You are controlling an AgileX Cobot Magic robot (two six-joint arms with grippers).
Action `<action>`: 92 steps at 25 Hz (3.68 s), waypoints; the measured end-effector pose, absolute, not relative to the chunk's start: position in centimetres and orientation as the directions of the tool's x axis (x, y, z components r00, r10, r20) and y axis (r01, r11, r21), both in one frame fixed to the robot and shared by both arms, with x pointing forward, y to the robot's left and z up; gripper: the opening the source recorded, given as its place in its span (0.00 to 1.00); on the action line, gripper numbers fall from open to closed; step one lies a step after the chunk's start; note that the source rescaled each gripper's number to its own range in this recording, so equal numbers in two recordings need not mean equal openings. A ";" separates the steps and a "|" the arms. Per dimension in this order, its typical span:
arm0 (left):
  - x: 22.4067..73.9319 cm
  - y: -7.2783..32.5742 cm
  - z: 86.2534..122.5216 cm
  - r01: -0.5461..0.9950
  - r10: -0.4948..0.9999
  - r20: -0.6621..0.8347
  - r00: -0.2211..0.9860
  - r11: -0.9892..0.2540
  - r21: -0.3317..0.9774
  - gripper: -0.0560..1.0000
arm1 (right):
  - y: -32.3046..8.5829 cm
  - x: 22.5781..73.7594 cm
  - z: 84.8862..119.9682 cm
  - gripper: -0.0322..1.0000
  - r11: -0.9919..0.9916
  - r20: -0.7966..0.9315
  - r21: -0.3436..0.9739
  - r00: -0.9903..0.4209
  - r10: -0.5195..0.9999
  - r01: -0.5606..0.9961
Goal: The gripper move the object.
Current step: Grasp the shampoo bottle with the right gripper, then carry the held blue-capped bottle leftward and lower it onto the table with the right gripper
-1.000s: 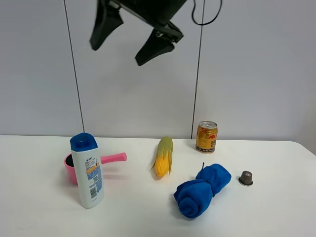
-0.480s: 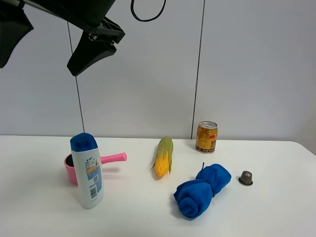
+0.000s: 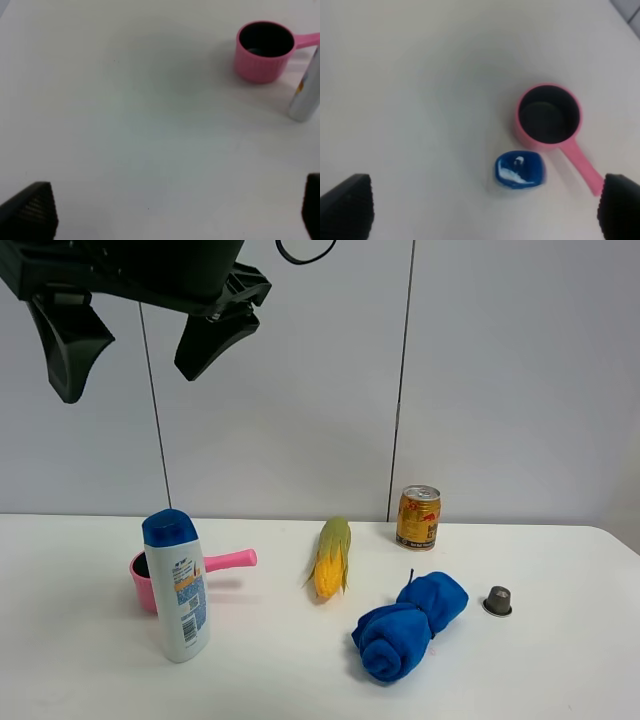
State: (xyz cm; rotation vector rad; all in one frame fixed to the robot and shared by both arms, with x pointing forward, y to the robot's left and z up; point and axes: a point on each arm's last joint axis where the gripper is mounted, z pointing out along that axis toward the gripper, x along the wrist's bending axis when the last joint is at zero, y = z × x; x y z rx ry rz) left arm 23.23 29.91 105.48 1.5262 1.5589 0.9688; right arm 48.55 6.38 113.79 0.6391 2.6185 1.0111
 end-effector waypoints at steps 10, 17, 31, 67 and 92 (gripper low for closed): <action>23.2 29.9 105.5 0.444 1.000 0.001 -0.022 0.009 0.896 1.00 | 8.9 50.4 108.8 0.95 0.688 -0.097 0.655 -0.867 0.488 0.314; 23.2 29.9 105.5 0.444 1.000 0.001 -0.022 0.009 0.896 1.00 | 9.1 50.6 106.9 0.95 0.704 -0.079 0.617 -0.862 0.500 0.351; 23.2 29.9 105.5 0.444 1.000 0.001 -0.022 0.009 0.896 1.00 | 8.4 50.6 100.6 0.95 0.710 -0.086 0.599 -0.852 0.516 0.369; 23.2 29.9 105.5 0.444 1.000 0.001 -0.022 0.009 0.896 1.00 | 9.1 53.5 94.4 0.70 0.664 -0.079 0.613 -0.804 0.590 0.427; 23.2 29.9 105.5 0.444 1.000 0.001 -0.022 0.009 0.896 1.00 | 8.5 53.6 95.3 0.04 0.665 -0.085 0.611 -0.799 0.596 0.431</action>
